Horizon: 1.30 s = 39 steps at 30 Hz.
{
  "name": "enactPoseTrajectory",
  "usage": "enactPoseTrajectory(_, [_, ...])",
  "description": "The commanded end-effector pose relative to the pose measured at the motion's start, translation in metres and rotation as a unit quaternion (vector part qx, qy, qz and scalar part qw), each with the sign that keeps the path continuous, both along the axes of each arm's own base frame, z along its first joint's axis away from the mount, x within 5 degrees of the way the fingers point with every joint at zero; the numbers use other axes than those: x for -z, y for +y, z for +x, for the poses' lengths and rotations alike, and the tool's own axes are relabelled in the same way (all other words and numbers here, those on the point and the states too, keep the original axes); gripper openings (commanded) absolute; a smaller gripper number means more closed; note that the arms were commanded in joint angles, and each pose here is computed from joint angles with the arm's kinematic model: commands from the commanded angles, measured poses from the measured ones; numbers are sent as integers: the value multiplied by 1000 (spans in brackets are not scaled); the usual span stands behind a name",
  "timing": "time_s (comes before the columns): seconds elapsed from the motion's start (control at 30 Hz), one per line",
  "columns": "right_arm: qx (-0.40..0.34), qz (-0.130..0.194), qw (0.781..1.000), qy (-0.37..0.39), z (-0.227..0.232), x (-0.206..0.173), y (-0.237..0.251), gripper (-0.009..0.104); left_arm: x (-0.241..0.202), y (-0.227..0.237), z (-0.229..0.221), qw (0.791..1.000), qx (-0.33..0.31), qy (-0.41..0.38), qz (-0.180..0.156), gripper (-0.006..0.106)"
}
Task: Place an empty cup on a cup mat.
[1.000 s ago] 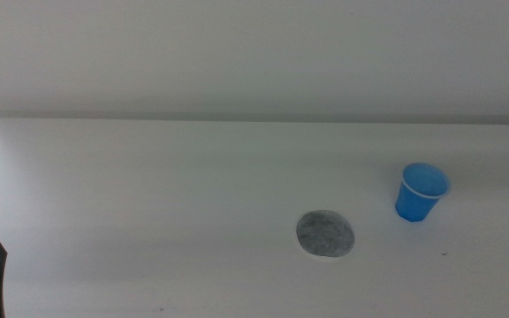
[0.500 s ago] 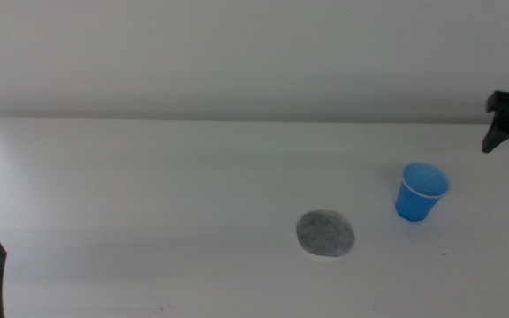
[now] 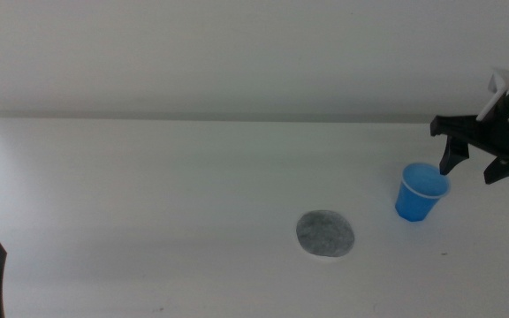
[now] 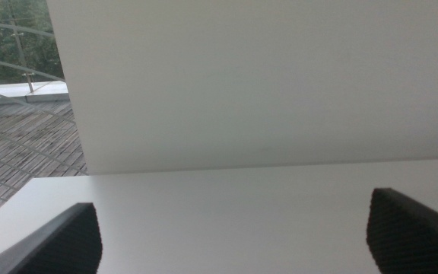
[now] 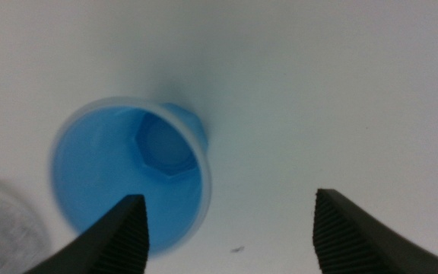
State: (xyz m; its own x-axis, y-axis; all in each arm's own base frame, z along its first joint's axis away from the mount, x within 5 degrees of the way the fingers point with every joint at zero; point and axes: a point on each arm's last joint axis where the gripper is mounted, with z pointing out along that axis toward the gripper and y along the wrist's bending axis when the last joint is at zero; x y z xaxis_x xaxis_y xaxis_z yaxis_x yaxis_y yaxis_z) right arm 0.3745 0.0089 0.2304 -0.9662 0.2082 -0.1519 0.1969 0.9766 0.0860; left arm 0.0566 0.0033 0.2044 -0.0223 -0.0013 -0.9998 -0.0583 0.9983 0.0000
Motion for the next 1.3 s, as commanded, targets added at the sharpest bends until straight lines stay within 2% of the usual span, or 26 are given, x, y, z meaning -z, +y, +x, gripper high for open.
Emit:
enactPoseTrajectory(0.0, [-1,-4,1000,-4,6,7,0,59,10,-1,-1,1000,4,-7,0,94])
enactPoseTrajectory(0.57, [-15,0,1000,9,24,56,17,48,10,-1,-1,1000,4,-7,0,94])
enactPoseTrajectory(0.67, [-20,-3,1000,12,26,63,19,33,10,-1,-1,1000,4,-7,0,94])
enactPoseTrajectory(0.77, [-21,-4,1000,12,26,64,20,3,10,-1,-1,1000,4,-7,0,94])
enactPoseTrajectory(0.8, [-22,-3,1000,7,26,60,20,-2,10,-1,-1,1000,4,-7,0,94])
enactPoseTrajectory(0.97, [-41,7,997,-65,8,-3,51,-2,10,-1,-1,1000,4,-7,0,94])
enactPoseTrajectory(1.03, [-67,15,994,-79,0,-17,73,-2,10,-1,-1,1000,4,-7,0,94])
enactPoseTrajectory(1.27, [-137,26,989,-54,-4,-15,159,-2,10,-1,-1,1000,4,-7,0,94])
